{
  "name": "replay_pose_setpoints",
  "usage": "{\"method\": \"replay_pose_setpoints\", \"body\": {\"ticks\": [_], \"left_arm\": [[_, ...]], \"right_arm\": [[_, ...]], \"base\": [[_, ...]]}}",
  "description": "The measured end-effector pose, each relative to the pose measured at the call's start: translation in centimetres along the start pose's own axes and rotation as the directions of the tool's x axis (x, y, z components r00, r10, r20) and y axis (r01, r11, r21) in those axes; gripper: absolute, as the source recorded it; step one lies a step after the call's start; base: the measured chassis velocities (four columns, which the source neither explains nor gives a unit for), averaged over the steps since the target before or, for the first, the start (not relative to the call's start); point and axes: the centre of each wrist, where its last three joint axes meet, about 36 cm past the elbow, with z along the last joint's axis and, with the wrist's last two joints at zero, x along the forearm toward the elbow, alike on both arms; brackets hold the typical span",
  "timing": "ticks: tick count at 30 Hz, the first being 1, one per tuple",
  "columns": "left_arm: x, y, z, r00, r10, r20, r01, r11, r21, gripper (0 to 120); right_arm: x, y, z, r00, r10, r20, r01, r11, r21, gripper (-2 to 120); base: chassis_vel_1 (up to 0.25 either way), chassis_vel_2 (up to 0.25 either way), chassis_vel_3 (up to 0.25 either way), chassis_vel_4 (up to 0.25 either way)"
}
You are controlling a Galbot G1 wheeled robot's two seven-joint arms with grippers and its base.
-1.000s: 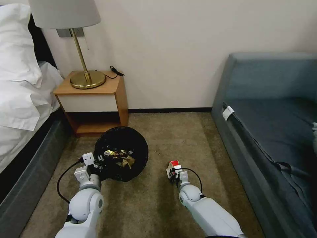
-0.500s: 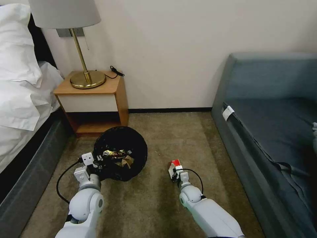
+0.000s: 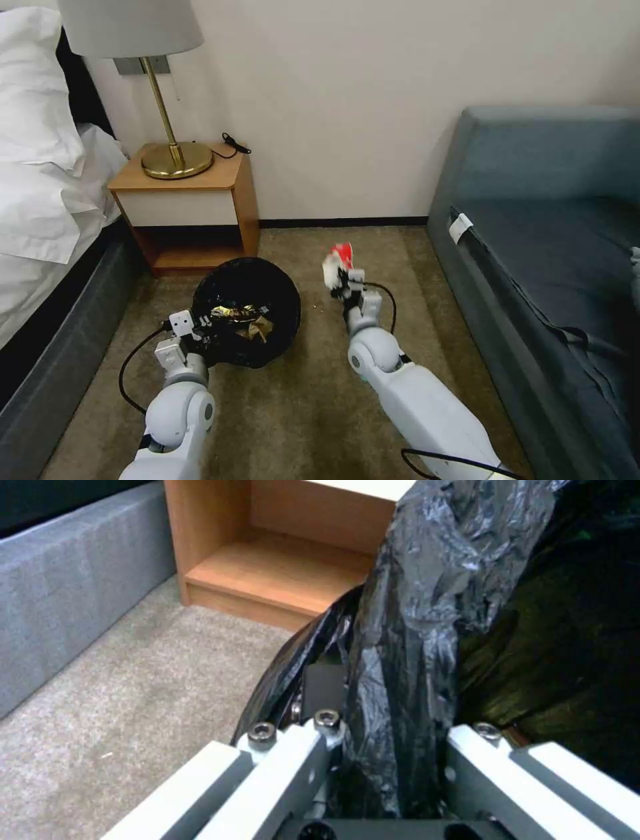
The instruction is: Pick up the trash bin, then pick up the garbage on the floor and place it into the trash bin.
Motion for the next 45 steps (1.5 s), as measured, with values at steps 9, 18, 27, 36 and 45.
{"method": "replay_pose_setpoints", "body": {"ticks": [9,18,27,36,45], "left_arm": [[-0.2,-0.4,0.3,1.0,-0.001,-0.006,0.001,1.0,0.002,1],[-0.7,-0.6,0.3,1.0,-0.007,-0.006,0.007,1.0,0.008,1],[-0.7,-0.8,-0.1,1.0,-0.004,0.003,0.004,1.0,0.019,1],[-0.6,-1.1,-0.2,1.0,0.0,0.004,0.0,1.0,0.027,1],[-1.2,-1.1,-0.3,1.0,-0.001,0.004,0.001,1.0,0.023,1]], "right_arm": [[3.0,5.5,-2.7,0.979,-0.192,0.066,0.192,0.981,0.005,0],[5.0,10.0,-1.1,0.932,-0.363,0.005,0.361,0.929,0.078,0],[7.0,10.7,4.9,0.922,-0.369,-0.119,0.381,0.919,0.103,0],[7.3,9.4,7.5,0.934,-0.301,-0.192,0.326,0.938,0.119,17],[6.5,9.4,-0.8,0.959,-0.276,-0.058,0.279,0.958,0.059,51]], "base": [[0.0,0.0,0.0,0.0],[0.0,0.0,0.0,0.0],[0.0,0.0,0.0,0.0],[0.0,0.0,0.0,0.0],[0.0,0.0,0.0,0.0]]}}
